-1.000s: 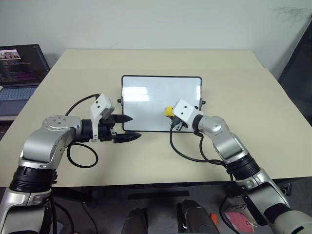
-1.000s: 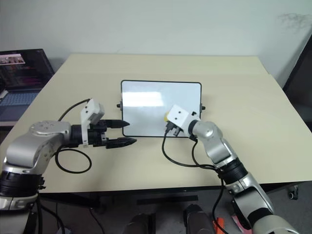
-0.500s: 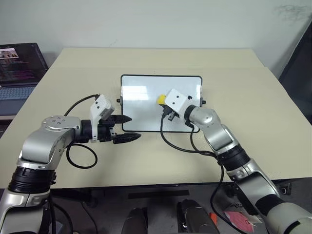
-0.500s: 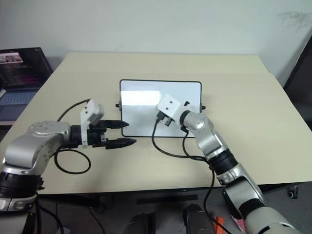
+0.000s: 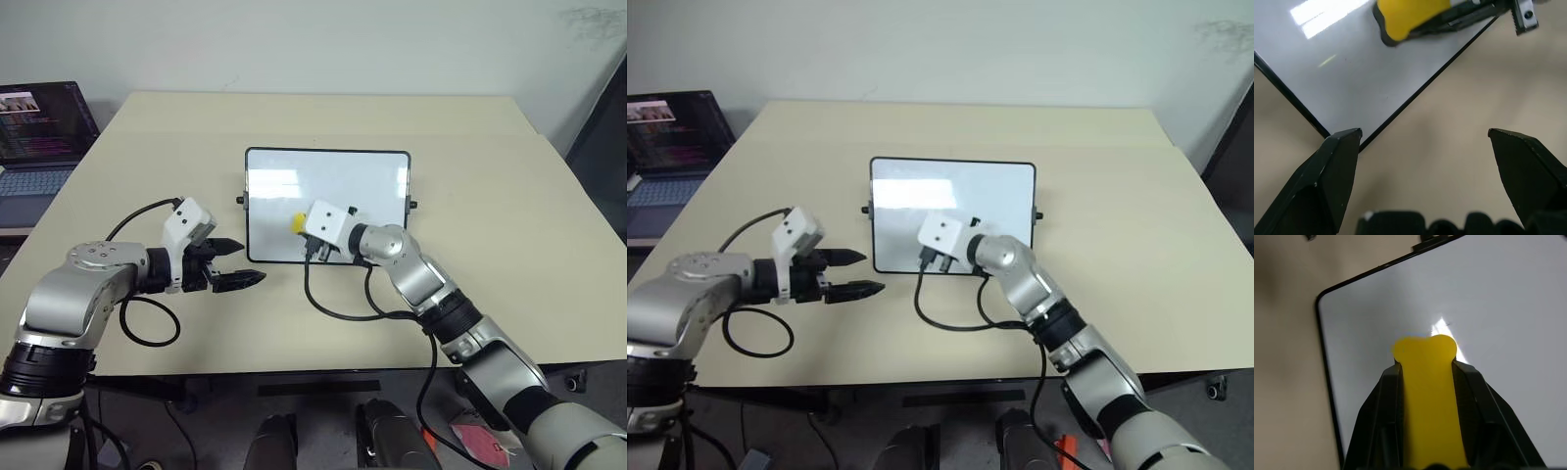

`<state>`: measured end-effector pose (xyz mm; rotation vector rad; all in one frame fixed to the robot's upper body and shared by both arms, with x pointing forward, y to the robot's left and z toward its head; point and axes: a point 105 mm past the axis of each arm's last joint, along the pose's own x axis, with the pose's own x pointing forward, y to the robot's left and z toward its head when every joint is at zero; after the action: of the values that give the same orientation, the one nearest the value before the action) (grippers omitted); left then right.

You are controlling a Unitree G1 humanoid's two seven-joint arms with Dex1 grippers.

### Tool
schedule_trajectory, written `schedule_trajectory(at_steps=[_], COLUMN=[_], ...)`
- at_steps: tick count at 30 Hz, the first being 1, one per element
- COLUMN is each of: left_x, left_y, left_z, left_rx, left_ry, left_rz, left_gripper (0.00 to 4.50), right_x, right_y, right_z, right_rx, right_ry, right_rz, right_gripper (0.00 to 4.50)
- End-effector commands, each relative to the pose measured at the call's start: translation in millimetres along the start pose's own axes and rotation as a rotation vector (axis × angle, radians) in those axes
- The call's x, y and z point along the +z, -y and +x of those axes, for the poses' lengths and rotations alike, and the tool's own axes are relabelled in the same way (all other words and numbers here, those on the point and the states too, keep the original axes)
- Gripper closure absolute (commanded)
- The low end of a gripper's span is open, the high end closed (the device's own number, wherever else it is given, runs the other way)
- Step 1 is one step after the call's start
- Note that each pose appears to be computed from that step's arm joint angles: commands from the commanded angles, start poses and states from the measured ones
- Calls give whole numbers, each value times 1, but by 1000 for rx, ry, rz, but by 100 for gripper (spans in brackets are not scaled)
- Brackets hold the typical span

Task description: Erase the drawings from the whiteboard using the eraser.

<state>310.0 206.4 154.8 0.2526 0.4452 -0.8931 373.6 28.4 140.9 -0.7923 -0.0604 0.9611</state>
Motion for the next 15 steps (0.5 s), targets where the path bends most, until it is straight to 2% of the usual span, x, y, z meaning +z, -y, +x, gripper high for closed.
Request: schedule_trajectory(at_steps=[1, 5, 7, 12, 15], left_x=[8, 7, 6, 1, -1], left_y=[-2, -3, -3, -5, -6], left_z=[-9, -9, -8, -8, -7], left_rx=[21, 16, 11, 10, 15], left_ry=[8, 3, -3, -23, -32], left_rz=[47, 50, 51, 44, 38], left_gripper=[0, 0, 0, 0, 0], right_x=[-15, 1, 29, 69, 76], right_y=[-15, -7, 15, 50, 59], right_z=[-7, -13, -16, -18, -12], right_rx=[63, 29, -63, -213, -249], right_ry=[-64, -12, 82, 202, 216], right_rz=[4, -7, -16, -28, -34], right_gripper=[341, 341, 341, 341, 341])
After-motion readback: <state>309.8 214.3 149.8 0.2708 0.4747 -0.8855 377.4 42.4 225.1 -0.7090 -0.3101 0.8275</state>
